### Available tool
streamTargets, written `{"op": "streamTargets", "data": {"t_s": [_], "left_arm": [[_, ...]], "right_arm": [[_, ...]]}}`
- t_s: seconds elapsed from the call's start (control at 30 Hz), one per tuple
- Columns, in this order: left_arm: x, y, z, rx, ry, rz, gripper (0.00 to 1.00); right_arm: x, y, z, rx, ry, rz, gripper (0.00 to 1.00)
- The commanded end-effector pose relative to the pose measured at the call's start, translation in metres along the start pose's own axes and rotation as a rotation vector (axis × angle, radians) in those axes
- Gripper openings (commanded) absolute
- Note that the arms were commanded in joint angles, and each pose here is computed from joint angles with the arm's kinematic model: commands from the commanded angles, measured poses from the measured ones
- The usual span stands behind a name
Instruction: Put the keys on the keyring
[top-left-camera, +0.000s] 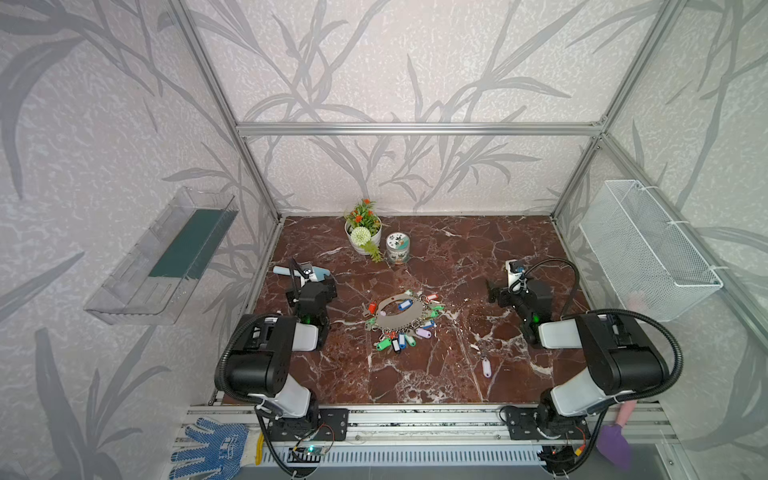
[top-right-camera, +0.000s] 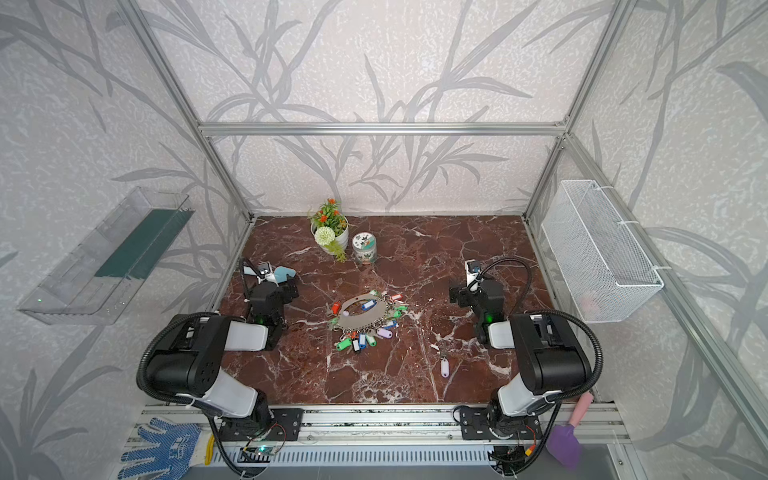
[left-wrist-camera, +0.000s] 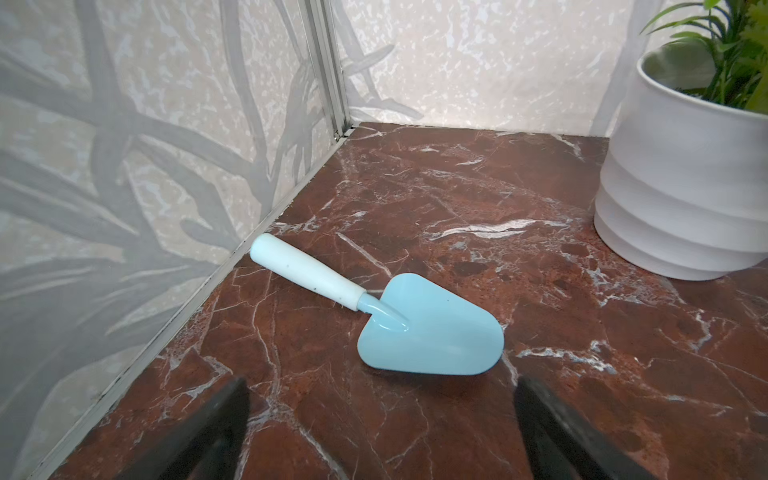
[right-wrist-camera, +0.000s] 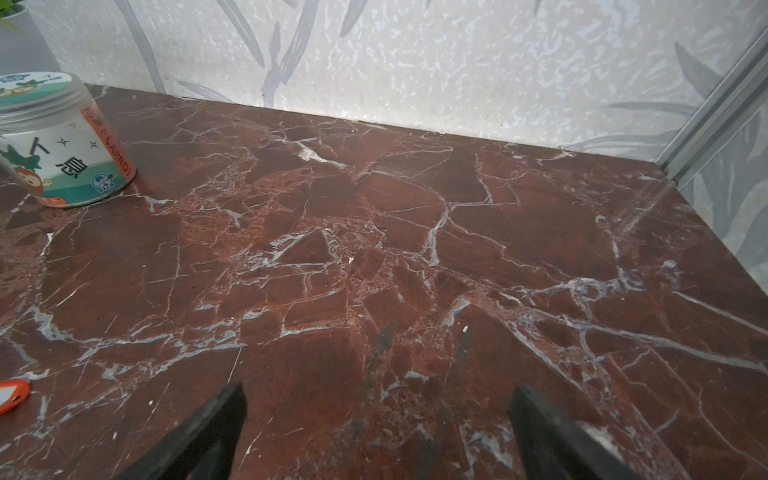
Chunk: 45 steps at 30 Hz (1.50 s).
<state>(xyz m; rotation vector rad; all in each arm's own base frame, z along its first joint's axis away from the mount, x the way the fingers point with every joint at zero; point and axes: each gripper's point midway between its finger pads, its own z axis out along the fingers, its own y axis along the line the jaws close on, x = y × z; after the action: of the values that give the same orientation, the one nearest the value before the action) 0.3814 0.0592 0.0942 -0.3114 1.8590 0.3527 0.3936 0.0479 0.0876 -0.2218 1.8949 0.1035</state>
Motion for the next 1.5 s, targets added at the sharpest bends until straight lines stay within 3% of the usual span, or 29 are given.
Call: {"op": "streamTargets", "data": {"t_s": [0.0, 1.47], "left_arm": [[-0.0068, -0.0009, 0.0026, 0.004, -0.017, -0.015, 0.99], [-0.0065, 0.0040, 0.0025, -0.006, -0.017, -0.037, 0.99]], "right_arm": [[-0.0062, 0.0026, 0.0003, -0.011, -0.026, -0.014, 0.99], [-0.0066, 0.0020, 0.0000, -0.008, -0.028, -0.015, 0.99]]}}
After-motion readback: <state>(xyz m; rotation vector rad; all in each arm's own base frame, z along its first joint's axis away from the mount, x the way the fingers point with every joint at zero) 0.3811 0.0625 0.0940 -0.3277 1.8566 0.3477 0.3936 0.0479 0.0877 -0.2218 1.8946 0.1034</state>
